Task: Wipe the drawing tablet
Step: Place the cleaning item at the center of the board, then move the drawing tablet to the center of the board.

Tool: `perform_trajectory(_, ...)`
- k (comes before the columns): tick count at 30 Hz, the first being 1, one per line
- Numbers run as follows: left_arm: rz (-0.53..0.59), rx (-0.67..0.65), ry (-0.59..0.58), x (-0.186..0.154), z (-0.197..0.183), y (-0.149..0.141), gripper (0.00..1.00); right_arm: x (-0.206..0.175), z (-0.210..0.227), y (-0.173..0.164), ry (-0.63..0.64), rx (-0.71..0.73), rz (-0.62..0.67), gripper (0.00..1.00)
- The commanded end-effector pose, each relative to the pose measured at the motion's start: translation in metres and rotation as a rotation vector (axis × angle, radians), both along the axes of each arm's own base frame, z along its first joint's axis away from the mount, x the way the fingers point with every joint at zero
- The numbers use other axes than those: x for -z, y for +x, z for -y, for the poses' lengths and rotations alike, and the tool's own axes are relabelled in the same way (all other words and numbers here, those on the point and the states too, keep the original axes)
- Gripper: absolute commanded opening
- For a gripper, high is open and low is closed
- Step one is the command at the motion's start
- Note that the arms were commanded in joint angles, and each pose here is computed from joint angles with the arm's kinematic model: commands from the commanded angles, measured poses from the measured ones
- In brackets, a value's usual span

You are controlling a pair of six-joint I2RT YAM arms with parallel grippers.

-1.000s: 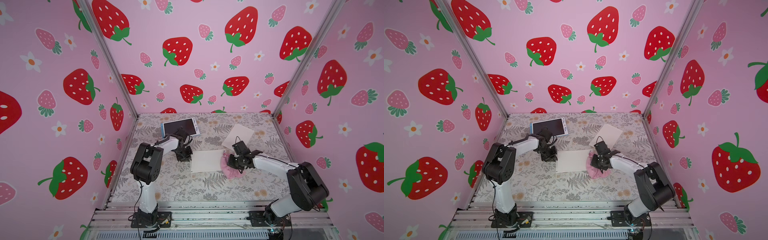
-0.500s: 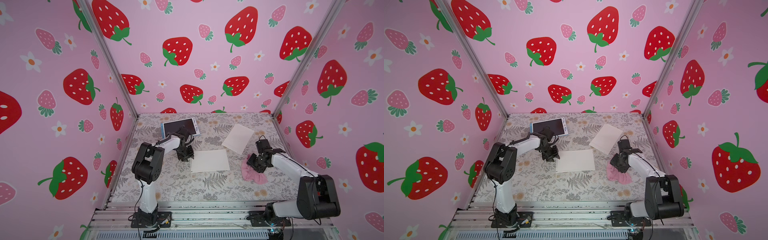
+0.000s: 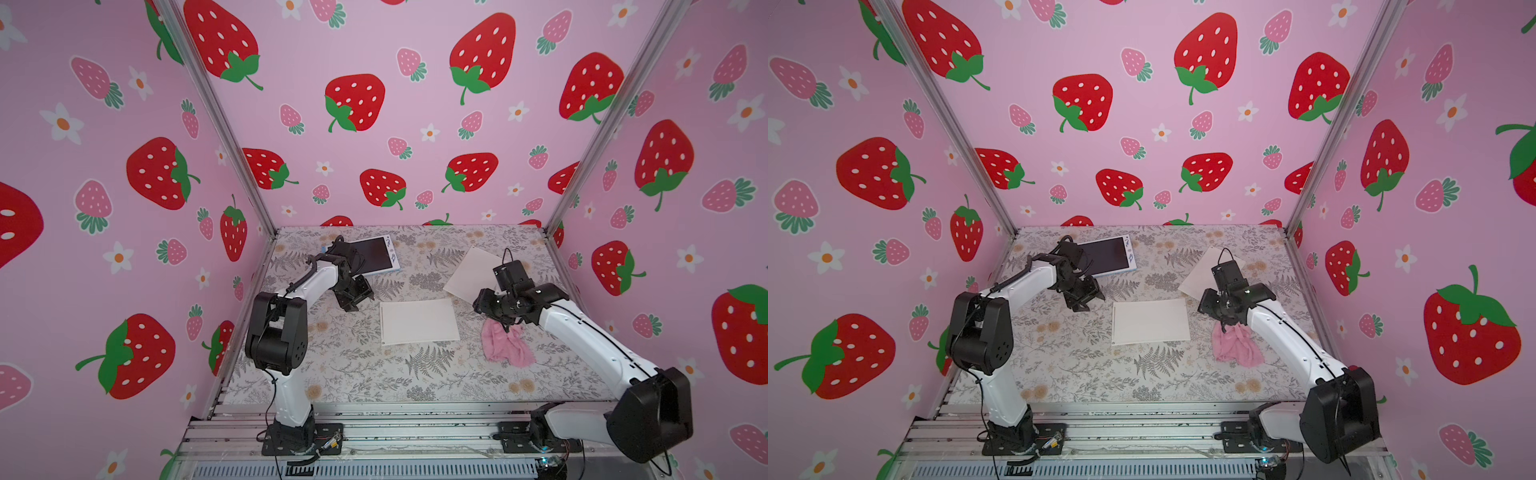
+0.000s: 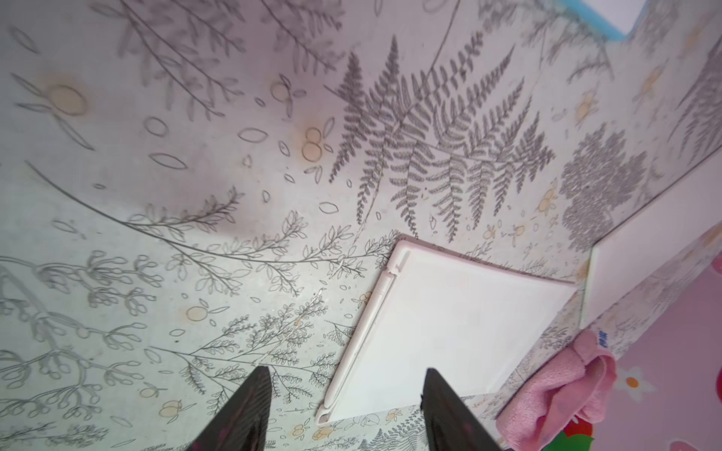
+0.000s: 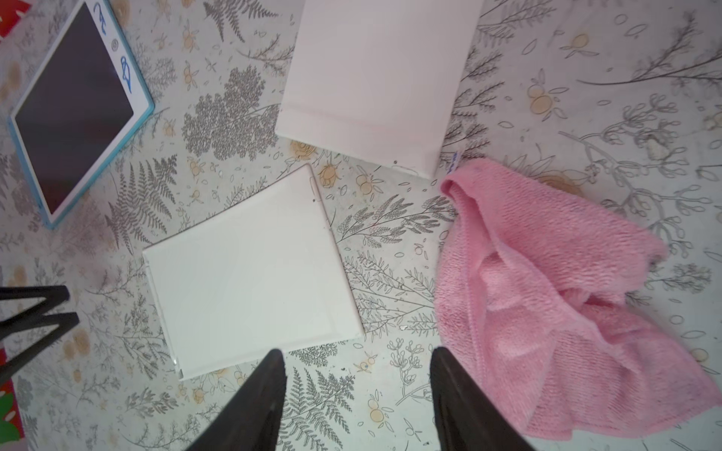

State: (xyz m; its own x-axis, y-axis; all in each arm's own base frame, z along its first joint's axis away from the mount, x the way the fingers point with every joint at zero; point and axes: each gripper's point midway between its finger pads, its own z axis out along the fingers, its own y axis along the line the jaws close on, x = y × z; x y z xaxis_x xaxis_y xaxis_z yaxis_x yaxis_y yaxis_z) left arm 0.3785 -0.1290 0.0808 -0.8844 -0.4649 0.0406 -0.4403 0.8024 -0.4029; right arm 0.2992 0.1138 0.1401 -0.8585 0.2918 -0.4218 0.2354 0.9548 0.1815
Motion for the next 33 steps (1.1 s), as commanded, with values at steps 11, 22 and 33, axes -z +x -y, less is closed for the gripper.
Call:
perform_trajectory(11,0.081,-0.337,-0.120,-0.006,-0.114,0.056,0.67,0.016,-0.163,0.123,0.403,-0.269,-0.018,0.66)
perform_trajectory(22,0.145,-0.451,-0.191,0.018,-0.167,0.130,0.69,0.049,-0.226,0.257,0.632,-0.091,0.056,0.67)
perform_trajectory(33,0.156,-0.523,-0.312,0.049,-0.169,0.183,0.70,0.102,-0.262,0.295,0.790,0.010,0.010,0.67)
